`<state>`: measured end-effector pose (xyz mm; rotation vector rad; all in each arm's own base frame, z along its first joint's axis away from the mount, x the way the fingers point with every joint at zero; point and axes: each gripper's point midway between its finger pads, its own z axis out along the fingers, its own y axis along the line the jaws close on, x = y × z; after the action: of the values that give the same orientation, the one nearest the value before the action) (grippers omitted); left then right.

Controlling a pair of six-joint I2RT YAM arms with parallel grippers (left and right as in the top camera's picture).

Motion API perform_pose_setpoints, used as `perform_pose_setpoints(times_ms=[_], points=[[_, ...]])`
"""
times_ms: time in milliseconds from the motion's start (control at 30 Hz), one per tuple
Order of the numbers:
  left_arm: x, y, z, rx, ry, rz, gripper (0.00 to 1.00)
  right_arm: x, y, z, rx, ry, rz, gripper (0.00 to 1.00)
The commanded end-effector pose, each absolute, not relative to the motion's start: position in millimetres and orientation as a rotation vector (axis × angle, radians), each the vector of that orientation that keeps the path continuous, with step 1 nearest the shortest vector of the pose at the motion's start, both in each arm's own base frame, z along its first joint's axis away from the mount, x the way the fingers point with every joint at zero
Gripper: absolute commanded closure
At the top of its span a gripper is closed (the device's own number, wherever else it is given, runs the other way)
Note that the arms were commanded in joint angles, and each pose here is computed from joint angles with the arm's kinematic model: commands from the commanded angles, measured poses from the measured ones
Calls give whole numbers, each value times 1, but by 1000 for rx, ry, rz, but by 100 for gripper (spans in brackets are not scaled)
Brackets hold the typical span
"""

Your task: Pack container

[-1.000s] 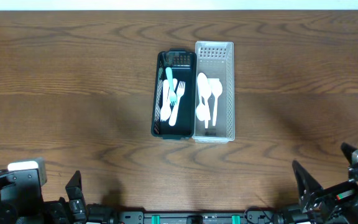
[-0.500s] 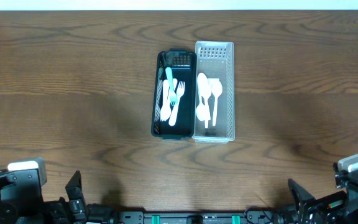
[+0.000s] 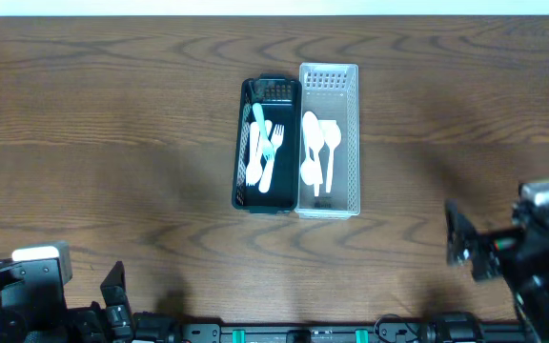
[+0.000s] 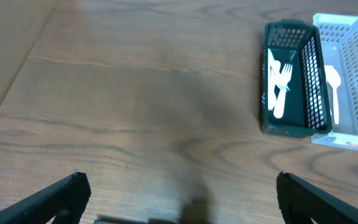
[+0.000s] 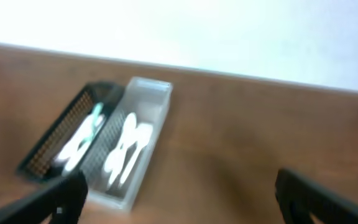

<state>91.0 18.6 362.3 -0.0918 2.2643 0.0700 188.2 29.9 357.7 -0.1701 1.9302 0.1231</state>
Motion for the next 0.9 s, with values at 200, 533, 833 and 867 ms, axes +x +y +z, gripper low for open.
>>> perform_pose_setpoints(times_ms=[200,533,833,867], points=[[89,21,360,-106,2275,86,2,231,32,231,-184,1956,130,1],[89,21,360,-107,2275,86,2,234,26,172,-160,1861,86,1],[89,21,360,-106,2275,86,2,230,26,141,-160,1875,87,1],[89,21,360,-107,2275,86,2,230,26,136,-160,1884,87,1]])
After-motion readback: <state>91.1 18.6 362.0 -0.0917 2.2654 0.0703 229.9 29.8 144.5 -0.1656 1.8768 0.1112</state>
